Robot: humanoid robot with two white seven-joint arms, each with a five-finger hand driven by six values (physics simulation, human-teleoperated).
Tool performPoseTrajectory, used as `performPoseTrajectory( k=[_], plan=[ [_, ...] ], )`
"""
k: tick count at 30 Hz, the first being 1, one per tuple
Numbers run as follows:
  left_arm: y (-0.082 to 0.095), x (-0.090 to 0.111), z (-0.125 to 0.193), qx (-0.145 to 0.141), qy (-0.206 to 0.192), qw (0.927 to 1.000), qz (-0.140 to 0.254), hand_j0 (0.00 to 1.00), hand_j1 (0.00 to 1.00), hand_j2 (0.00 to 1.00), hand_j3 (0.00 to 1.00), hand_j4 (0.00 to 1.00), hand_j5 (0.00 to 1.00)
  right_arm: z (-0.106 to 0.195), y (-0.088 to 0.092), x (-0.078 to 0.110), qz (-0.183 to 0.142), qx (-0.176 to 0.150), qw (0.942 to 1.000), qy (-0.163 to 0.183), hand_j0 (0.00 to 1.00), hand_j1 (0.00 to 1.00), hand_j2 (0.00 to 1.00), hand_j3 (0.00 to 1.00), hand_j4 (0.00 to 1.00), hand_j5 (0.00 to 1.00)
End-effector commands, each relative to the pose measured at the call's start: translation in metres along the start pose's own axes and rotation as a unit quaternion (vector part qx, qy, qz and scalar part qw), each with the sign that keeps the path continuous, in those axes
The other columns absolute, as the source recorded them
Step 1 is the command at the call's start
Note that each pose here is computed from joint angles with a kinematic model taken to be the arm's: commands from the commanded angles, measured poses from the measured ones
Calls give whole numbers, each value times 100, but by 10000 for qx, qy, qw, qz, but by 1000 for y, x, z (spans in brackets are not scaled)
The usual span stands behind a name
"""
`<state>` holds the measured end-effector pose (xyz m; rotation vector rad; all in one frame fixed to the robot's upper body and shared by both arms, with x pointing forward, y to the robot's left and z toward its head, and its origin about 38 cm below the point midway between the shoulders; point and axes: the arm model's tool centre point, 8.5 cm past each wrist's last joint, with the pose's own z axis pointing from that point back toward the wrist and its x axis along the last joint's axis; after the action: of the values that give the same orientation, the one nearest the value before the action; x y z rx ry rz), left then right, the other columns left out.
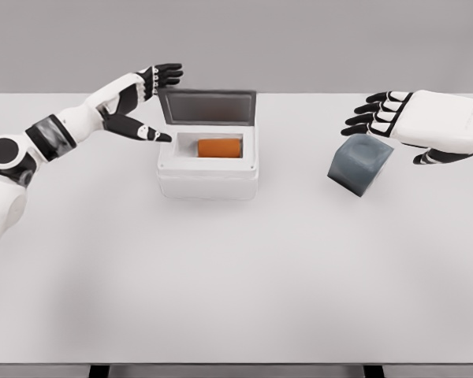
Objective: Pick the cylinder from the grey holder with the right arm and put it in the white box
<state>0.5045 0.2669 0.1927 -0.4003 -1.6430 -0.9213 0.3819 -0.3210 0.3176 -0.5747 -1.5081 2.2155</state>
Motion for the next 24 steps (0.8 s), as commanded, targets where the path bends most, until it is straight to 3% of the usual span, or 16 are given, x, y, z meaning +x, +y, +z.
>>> performPoseTrajectory(
  k=[1,4,7,9,13,16,24],
  plan=[
    [2,6,1,-2,-87,10000,-12,100,100,100,100,100,100,1,-1,0,-21,-17,10000,6,100,100,100,100,100,100],
    [8,11,10,33,-113,9999,-20,100,100,100,100,100,100,2,0,-1,-15,16,10000,26,100,100,100,100,100,100],
    [28,33,55,111,-225,9997,-38,100,100,100,100,100,100,3,0,-1,-12,22,10000,31,100,100,100,100,100,100],
    [44,61,103,116,-193,9996,-141,100,100,100,100,100,100,3,0,-1,-15,23,10000,32,100,100,100,100,100,100],
    [49,88,150,8,-34,9994,-356,100,100,100,100,100,100,4,0,-1,-12,29,10000,36,100,100,100,100,100,100],
    [49,87,171,11,-77,9979,-650,100,100,100,100,100,100,4,0,-2,-14,44,10000,43,100,100,100,100,100,100],
    [32,69,176,-153,124,9986,-495,100,100,100,100,100,100,6,2,-2,-44,24,10000,74,100,100,100,100,100,100]
  ],
)
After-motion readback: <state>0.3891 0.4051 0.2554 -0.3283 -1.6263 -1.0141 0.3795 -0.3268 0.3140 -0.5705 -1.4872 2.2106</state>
